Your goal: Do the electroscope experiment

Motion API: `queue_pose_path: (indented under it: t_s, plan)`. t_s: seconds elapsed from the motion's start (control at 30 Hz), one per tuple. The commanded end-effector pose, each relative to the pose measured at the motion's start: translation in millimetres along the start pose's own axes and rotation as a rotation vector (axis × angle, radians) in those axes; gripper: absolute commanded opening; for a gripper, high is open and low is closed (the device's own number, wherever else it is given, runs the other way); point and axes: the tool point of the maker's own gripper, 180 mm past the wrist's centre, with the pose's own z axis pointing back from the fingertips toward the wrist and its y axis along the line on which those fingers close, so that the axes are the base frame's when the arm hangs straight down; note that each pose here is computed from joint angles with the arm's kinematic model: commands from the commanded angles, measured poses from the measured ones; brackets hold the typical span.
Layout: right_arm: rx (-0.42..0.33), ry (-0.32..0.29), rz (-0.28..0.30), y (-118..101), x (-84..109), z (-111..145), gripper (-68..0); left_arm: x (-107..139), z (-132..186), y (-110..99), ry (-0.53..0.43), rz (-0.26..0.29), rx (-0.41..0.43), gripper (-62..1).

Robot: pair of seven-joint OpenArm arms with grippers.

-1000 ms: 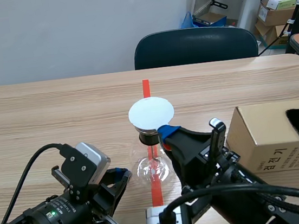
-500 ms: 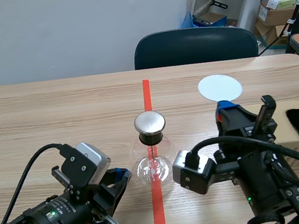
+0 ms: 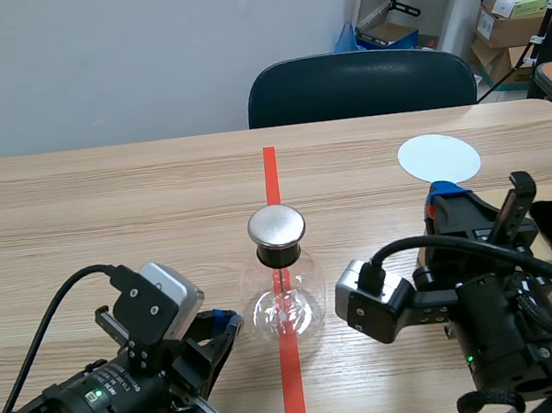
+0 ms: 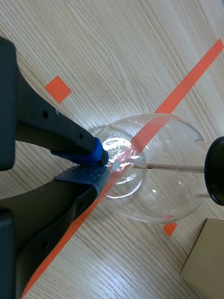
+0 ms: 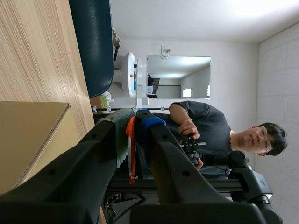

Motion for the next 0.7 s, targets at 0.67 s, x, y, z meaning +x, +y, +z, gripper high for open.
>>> queue_pose_path:
  t_s: [0.67]
  plan:
    - [-0.033,0.006,0.001,-10.0,-4.7,-4.5,-66.7,9.7,-2.0,1.1,-0.035,0.011,0.007,-59.3]
